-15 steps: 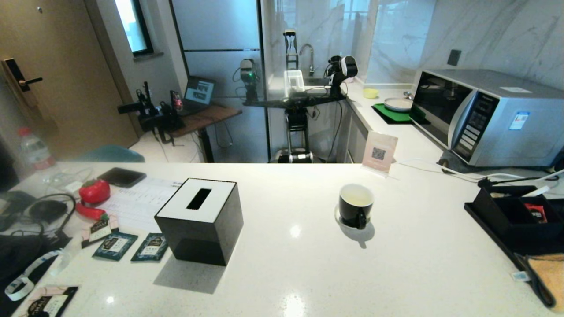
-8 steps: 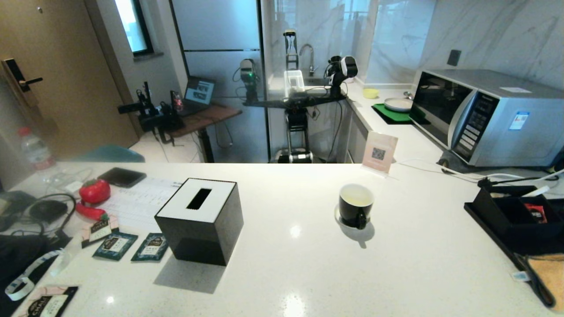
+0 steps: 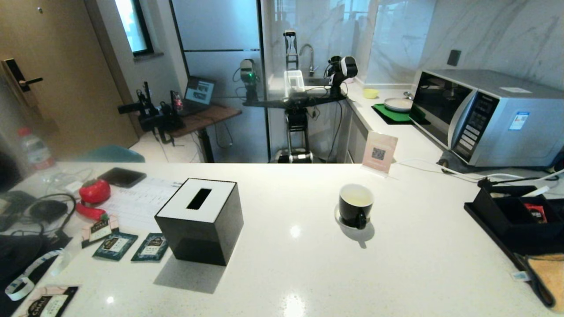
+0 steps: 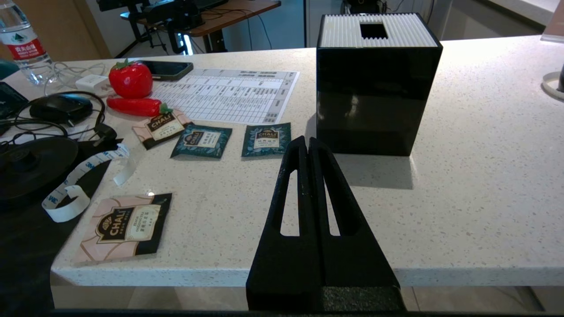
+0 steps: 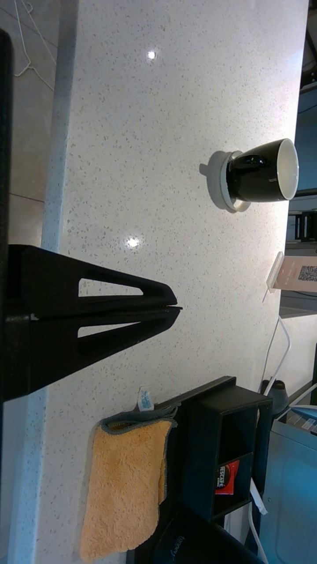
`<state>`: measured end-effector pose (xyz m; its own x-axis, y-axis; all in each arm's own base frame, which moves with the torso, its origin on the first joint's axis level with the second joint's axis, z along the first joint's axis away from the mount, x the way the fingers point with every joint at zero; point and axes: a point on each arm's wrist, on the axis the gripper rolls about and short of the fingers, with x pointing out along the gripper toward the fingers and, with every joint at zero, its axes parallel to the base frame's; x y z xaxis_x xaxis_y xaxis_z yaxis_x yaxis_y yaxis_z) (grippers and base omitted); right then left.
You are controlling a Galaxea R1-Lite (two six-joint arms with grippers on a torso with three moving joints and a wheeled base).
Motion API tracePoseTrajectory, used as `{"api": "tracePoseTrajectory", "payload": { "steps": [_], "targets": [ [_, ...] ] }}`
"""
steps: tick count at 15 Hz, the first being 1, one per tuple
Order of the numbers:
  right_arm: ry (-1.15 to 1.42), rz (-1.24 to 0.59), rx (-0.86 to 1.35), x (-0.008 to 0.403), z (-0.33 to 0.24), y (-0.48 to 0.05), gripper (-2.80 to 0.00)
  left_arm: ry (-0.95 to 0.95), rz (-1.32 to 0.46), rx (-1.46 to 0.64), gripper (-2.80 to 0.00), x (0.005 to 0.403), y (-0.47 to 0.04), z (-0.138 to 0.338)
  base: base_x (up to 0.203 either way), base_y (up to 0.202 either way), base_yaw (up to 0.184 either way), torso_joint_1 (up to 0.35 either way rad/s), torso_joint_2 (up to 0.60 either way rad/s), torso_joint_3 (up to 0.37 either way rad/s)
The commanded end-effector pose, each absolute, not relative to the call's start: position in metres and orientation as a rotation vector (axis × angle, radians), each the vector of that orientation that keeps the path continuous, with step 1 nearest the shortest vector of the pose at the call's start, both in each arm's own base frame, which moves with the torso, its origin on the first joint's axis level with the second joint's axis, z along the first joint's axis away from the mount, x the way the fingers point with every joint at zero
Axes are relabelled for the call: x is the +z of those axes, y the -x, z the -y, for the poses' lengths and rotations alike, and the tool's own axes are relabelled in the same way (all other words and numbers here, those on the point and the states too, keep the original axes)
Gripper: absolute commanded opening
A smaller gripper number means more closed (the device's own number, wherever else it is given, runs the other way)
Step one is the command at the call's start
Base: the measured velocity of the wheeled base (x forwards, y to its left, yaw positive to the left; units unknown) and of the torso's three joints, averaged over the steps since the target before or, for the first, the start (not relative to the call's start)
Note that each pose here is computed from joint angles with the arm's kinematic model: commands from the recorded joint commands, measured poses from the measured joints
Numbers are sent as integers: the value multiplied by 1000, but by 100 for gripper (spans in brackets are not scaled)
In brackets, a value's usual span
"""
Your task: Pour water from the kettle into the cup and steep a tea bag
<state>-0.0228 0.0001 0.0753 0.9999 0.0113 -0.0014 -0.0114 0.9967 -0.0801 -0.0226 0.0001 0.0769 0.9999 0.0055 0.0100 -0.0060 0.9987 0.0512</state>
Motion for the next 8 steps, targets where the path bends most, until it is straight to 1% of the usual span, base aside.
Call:
{"api": "tracePoseTrajectory", "payload": {
  "steps": [1, 8],
  "targets": [
    [81, -1, 12, 75, 0, 23, -280, -54, 12, 6, -280, 77, 23, 0, 0, 0, 0, 0, 0, 0],
    [81, -1, 12, 75, 0, 23, -280, -51, 12, 5, -280, 77, 23, 0, 0, 0, 0, 0, 0, 0]
  ]
}}
